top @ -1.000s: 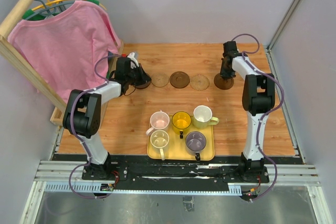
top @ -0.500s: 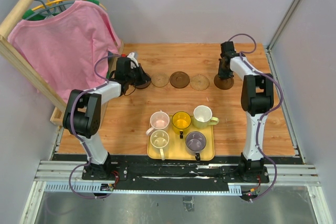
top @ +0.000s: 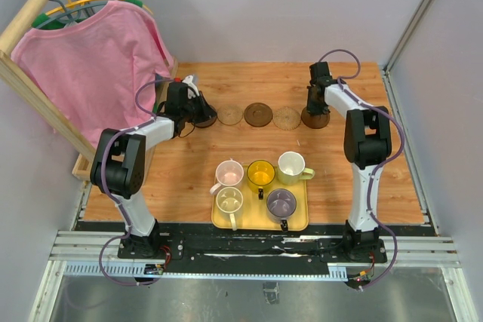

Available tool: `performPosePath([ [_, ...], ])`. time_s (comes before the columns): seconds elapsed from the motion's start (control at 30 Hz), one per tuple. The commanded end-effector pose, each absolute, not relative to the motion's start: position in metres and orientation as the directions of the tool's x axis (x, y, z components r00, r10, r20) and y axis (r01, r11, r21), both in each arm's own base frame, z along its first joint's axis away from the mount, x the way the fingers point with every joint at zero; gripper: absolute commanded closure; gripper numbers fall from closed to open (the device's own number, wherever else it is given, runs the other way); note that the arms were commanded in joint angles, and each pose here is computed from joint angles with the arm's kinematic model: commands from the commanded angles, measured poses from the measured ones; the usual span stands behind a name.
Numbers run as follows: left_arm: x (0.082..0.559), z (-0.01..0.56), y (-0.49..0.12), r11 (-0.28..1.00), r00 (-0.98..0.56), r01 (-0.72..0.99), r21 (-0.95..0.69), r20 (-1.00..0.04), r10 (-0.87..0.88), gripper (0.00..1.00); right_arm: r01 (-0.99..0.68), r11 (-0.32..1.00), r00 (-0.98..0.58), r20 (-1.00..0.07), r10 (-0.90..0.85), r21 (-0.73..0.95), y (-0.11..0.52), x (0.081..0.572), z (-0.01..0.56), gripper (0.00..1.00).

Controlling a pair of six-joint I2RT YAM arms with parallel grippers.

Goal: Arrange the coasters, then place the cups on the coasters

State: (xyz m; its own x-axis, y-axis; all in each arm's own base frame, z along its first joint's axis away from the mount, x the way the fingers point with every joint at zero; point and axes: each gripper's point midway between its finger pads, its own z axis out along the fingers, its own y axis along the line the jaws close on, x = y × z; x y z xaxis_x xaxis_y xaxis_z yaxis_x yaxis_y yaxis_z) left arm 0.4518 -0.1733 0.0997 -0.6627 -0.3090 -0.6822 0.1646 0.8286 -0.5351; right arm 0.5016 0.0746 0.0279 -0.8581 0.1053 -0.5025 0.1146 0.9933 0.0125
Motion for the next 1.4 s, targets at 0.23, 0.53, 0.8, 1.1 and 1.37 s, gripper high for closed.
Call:
performPosePath([
  [0.23, 0.450, 0.112, -0.176, 0.822, -0.643, 0.190, -0.536, -0.701, -0.309, 0.99, 0.092, 0.995, -0.915, -0.397, 0.067, -0.045, 0.080, 0.475, 0.011, 0.99],
  [0.53, 0.447, 0.114, -0.174, 0.827, -0.640, 0.192, -0.528, -0.706, -0.302, 0.99, 0.145, 0.986, -0.909, -0.404, 0.100, -0.082, 0.063, 0.472, 0.017, 0.99],
  [0.8, 0.447, 0.112, -0.175, 0.824, -0.643, 0.192, -0.533, -0.703, -0.304, 0.99, 0.186, 0.978, -0.903, -0.407, 0.134, -0.091, 0.043, 0.473, 0.018, 0.99],
  [1.1, 0.449, 0.115, -0.178, 0.818, -0.643, 0.202, -0.539, -0.703, -0.304, 0.99, 0.234, 0.968, -0.896, -0.407, 0.176, -0.096, 0.023, 0.471, 0.019, 0.99],
  [1.37, 0.448, 0.115, -0.177, 0.819, -0.642, 0.202, -0.537, -0.704, -0.304, 0.99, 0.240, 0.966, -0.892, -0.414, 0.180, -0.097, 0.020, 0.472, 0.022, 0.99],
])
